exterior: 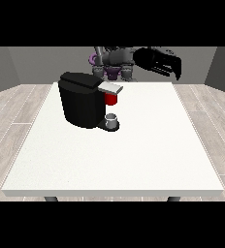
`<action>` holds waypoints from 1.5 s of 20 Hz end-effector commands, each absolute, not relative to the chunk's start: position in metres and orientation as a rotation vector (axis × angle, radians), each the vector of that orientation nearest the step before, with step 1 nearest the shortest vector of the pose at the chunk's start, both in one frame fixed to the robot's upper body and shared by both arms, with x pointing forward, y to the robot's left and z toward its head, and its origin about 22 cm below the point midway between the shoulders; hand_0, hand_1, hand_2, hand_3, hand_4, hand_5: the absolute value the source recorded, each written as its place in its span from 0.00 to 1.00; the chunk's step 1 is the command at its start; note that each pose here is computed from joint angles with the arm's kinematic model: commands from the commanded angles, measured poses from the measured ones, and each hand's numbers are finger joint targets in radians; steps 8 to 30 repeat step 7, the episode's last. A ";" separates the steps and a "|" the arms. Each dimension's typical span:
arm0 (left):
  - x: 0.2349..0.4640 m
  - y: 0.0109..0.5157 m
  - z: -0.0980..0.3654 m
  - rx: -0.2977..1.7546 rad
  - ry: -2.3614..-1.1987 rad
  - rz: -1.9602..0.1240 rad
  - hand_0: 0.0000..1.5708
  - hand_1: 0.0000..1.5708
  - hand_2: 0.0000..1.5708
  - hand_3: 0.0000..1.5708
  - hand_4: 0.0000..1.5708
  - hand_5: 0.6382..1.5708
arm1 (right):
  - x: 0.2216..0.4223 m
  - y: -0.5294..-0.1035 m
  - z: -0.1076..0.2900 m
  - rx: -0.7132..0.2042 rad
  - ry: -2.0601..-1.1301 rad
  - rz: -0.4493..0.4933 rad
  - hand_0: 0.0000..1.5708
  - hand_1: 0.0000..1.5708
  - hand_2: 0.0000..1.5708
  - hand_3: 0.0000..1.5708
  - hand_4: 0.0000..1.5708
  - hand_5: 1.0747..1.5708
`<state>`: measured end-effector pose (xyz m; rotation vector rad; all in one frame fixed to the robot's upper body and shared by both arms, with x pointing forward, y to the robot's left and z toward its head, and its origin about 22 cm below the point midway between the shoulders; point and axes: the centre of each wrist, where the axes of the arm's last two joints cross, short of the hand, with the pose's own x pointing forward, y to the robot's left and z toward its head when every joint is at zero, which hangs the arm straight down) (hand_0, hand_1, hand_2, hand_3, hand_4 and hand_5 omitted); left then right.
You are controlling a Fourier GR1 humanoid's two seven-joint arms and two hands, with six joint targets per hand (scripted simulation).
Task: Insert the coffee pod into the coffee machine and close the lid
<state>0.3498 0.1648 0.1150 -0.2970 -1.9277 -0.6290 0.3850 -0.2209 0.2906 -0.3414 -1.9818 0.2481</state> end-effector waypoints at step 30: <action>0.337 0.212 0.064 -0.206 -1.817 -0.457 0.00 0.00 0.00 0.00 0.17 1.00 | 0.368 -0.124 0.213 -0.006 -2.074 0.448 0.00 0.00 0.00 0.00 0.17 1.00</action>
